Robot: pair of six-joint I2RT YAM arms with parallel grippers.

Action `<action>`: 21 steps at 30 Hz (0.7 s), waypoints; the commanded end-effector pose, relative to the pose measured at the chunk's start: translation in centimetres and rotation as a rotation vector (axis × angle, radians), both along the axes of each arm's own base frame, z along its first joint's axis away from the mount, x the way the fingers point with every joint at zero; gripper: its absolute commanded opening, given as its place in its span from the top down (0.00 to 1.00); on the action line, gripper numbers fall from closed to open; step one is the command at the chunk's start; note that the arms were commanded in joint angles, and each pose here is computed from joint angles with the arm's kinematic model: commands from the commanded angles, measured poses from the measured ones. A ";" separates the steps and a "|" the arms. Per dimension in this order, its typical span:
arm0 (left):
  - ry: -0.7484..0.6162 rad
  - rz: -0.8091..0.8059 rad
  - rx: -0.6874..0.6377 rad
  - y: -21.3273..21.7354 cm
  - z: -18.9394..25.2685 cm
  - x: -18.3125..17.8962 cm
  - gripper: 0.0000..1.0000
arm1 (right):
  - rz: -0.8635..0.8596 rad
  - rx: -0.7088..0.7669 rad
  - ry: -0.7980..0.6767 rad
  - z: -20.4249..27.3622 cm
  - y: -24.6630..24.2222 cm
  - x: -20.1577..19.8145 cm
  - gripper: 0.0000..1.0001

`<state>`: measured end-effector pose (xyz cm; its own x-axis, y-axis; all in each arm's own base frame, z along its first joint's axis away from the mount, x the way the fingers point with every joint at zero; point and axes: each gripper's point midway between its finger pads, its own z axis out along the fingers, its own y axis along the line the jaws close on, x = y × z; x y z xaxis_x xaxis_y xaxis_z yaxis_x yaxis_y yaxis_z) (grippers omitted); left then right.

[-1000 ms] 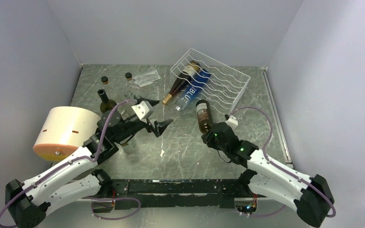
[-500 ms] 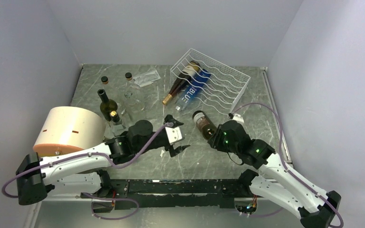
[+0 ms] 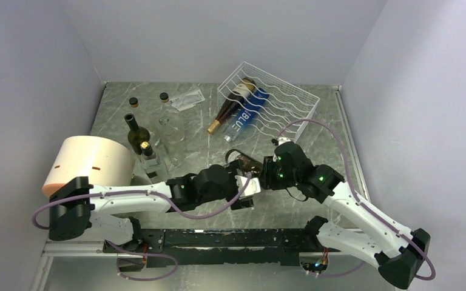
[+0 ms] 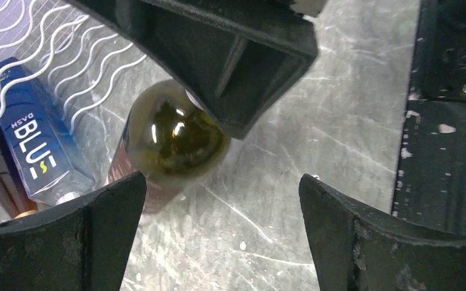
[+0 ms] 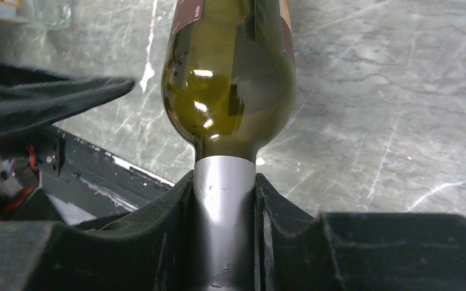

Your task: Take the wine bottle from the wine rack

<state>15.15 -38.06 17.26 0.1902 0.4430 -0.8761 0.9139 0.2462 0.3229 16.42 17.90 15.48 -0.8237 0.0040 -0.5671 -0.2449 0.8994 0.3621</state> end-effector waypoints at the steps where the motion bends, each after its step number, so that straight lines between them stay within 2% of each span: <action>1: -0.098 0.058 0.025 -1.0 0.9 1.9 0.01 | 0.140 0.103 -0.051 1.9 2.6 -0.3 1.00; 9: -0.215 0.105 0.116 -1.9 -0.9 4.3 0.00 | 0.147 0.111 -0.063 2.2 2.2 -0.7 1.00; 16: -0.291 0.105 0.178 -3.1 -1.5 5.7 0.05 | 0.152 0.110 -0.074 2.7 2.0 -0.9 1.00; 18: -0.300 0.104 0.179 -3.3 -1.4 5.8 0.08 | 0.153 0.112 -0.079 2.8 1.9 -0.9 1.00; 21: -0.301 0.105 0.156 -3.4 -0.7 5.8 0.20 | 0.164 0.114 -0.075 3.0 2.1 -1.0 1.00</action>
<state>19.76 -40.52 14.41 0.3487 0.6134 -0.7086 0.7899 0.2146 0.5745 15.34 17.80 15.96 -0.8046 -0.0782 -0.5886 -0.3479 0.8654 0.3606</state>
